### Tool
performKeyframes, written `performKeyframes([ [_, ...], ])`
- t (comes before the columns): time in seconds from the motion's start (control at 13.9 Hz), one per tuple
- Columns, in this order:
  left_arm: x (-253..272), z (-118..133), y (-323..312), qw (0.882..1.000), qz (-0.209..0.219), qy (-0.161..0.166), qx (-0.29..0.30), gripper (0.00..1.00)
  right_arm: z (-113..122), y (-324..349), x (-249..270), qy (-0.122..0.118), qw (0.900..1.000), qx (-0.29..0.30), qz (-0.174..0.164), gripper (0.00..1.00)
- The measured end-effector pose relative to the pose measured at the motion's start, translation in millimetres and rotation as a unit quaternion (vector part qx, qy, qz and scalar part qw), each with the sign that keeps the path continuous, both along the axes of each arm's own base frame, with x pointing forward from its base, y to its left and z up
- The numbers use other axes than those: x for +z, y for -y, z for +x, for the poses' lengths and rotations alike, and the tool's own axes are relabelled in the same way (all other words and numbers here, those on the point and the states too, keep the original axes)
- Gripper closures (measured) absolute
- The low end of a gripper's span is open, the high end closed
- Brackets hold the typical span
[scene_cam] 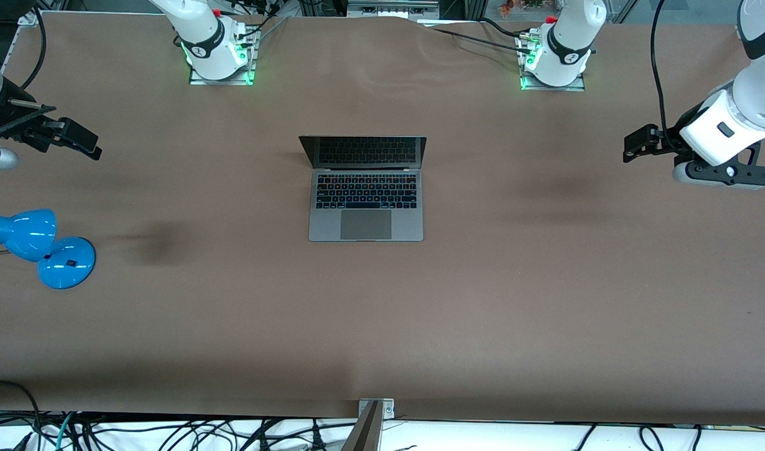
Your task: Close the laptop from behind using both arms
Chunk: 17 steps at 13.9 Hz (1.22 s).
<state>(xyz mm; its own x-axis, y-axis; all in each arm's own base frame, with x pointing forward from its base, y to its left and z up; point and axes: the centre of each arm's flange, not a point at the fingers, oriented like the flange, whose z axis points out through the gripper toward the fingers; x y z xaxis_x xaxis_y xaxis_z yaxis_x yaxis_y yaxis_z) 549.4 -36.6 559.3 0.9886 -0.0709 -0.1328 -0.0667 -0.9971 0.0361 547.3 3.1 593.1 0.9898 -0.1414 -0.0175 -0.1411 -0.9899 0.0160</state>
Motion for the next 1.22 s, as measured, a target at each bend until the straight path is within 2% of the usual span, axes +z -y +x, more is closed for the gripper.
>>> performKeyframes([
  [0.29,-3.1,-1.7,16.4,1.0,-0.021,-0.006,-0.002,0.0,0.0,-0.1,0.0,0.0,1.0,0.0,0.0,0.0],
  [0.65,-5.6,-11.9,81.6,1.0,-0.01,-0.015,0.014,0.0,0.0,-0.1,0.0,0.0,1.0,0.0,0.001,0.0],
  [1.01,-7.2,-39.5,168.0,0.999,0.007,-0.024,0.032,0.0,-0.1,0.0,-0.1,0.0,1.0,0.0,0.001,0.0],
  [1.22,-15.3,-59.9,216.0,0.997,0.012,-0.041,0.063,0.0,-0.2,0.0,-0.1,-0.001,1.0,0.0,0.001,0.0],
])
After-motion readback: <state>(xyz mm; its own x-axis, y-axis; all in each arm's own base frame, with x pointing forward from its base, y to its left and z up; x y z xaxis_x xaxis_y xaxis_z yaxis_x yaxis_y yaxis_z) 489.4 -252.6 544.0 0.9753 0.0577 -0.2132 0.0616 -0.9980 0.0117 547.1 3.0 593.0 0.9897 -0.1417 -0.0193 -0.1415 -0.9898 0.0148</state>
